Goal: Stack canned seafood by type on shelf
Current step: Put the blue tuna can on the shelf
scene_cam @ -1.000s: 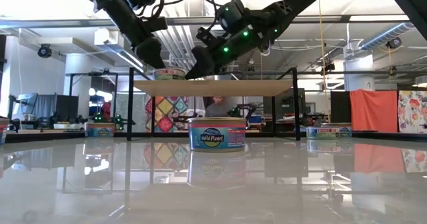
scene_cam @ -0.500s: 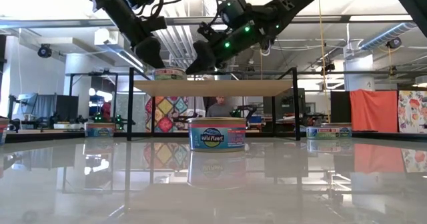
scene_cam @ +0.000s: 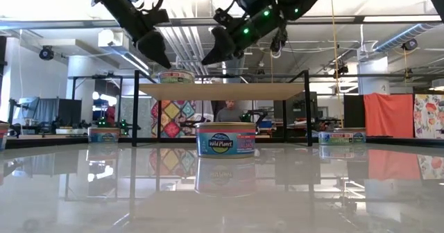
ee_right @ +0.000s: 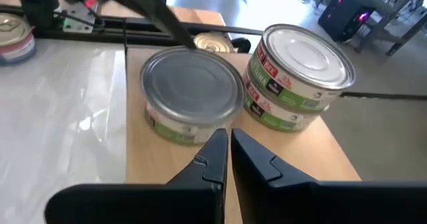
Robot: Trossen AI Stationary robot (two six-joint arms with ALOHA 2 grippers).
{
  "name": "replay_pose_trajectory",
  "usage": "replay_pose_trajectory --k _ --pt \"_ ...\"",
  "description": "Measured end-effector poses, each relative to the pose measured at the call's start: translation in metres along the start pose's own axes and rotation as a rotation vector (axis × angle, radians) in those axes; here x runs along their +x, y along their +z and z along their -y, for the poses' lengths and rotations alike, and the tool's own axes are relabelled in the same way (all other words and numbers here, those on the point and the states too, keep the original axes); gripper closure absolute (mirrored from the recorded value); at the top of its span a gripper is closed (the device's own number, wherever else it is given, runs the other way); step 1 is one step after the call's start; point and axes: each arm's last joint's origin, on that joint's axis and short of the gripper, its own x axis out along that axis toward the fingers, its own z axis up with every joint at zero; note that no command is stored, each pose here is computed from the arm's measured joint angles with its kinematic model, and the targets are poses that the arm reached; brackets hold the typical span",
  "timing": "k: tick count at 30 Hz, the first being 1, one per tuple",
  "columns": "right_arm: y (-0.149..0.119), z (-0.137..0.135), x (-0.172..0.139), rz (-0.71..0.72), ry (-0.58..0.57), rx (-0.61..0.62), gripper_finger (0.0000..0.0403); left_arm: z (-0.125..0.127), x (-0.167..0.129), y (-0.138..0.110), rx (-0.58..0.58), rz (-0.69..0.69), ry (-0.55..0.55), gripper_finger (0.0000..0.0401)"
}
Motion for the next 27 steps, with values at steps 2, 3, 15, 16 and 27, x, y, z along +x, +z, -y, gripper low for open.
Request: replay_pose_trajectory --k 2,3,15,16,27 --pt "0.003 -0.001 -0.006 -0.007 0.006 -0.012 0.0390 0.003 -0.009 0.003 -0.014 0.034 -0.008 0.0001" --pt "0.005 -0.002 -0.009 -0.006 0.006 -0.019 0.0390 0.005 -0.014 0.005 -0.019 0.056 -0.018 0.0001" --pt "-0.002 -0.053 -0.034 0.040 0.106 -0.154 0.0390 0.068 -0.094 0.024 0.033 0.326 -0.316 0.0022" --pt "-0.004 -0.058 -0.035 0.046 0.114 -0.159 0.0390 0.074 -0.100 0.023 0.034 0.335 -0.350 0.0023" --pt "-0.007 -0.097 -0.042 0.151 0.182 -0.137 0.0390 0.144 -0.127 -0.001 -0.089 0.173 -0.611 0.0024"
